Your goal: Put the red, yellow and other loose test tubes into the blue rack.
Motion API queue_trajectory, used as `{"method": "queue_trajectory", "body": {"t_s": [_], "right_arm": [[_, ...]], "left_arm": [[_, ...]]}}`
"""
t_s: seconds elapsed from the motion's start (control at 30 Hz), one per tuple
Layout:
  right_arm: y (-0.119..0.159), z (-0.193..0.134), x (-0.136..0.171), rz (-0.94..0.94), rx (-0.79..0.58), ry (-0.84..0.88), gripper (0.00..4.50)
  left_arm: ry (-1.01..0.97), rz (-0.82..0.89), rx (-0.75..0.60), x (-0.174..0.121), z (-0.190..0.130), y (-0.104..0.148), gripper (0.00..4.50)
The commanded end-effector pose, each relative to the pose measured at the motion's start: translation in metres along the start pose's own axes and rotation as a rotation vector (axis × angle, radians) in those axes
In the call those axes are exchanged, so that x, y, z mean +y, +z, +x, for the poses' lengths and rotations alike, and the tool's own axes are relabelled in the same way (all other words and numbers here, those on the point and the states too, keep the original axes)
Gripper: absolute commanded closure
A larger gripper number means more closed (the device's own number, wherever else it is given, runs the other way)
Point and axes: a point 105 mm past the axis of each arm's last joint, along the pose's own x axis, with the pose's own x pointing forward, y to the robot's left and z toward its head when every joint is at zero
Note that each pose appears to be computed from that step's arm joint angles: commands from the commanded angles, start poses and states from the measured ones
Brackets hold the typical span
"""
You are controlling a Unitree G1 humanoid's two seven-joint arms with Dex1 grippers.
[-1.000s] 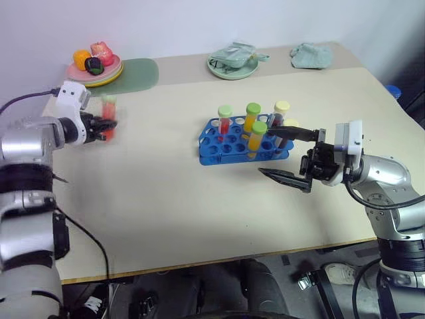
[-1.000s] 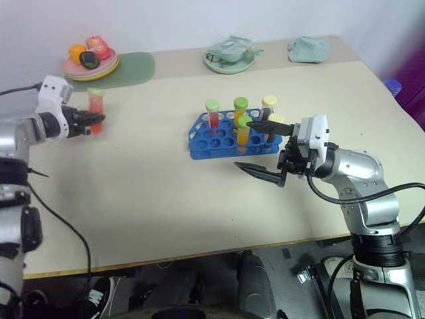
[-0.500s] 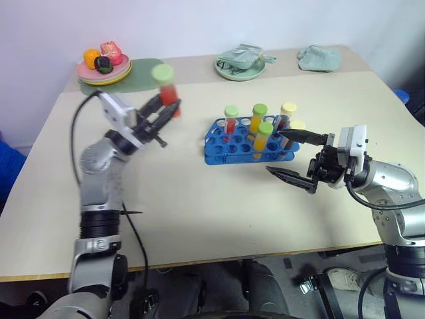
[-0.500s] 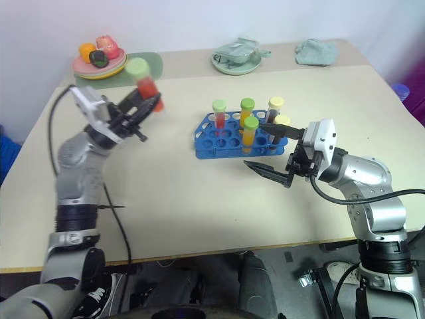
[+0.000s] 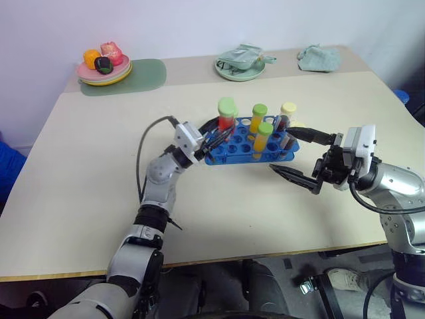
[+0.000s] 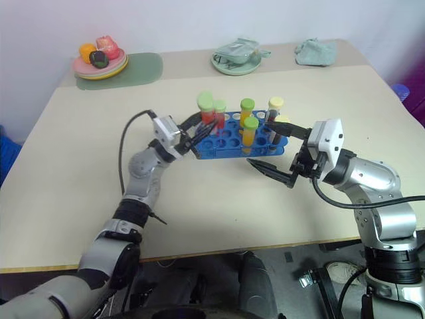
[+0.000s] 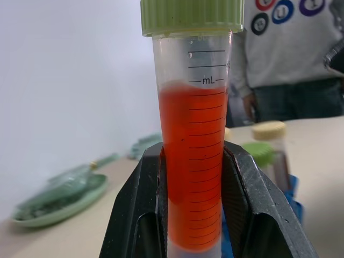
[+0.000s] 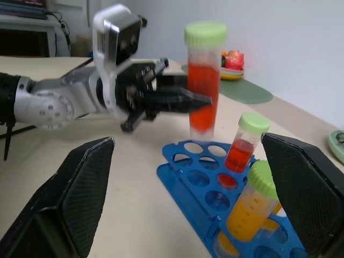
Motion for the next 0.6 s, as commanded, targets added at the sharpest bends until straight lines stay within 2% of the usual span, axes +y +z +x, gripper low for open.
{"method": "queue_trajectory", "body": {"t_s": [0.03,0.37,0.6], "right_arm": [[0.017,-0.005,-0.002,-0.049,-0.027,-0.012,0.00],[0.021,-0.007,0.001,-0.031,-0.012,-0.007,0.00],[0.023,-0.007,0.000,-0.032,-0.004,-0.014,0.00]], "left_arm": [[-0.017,0.060,-0.002,-0.006,0.005,-0.001,3.76],[0.040,0.060,0.028,-0.010,0.019,-0.012,3.76],[0.056,-0.008,0.022,-0.016,0.022,-0.016,3.76]]}}
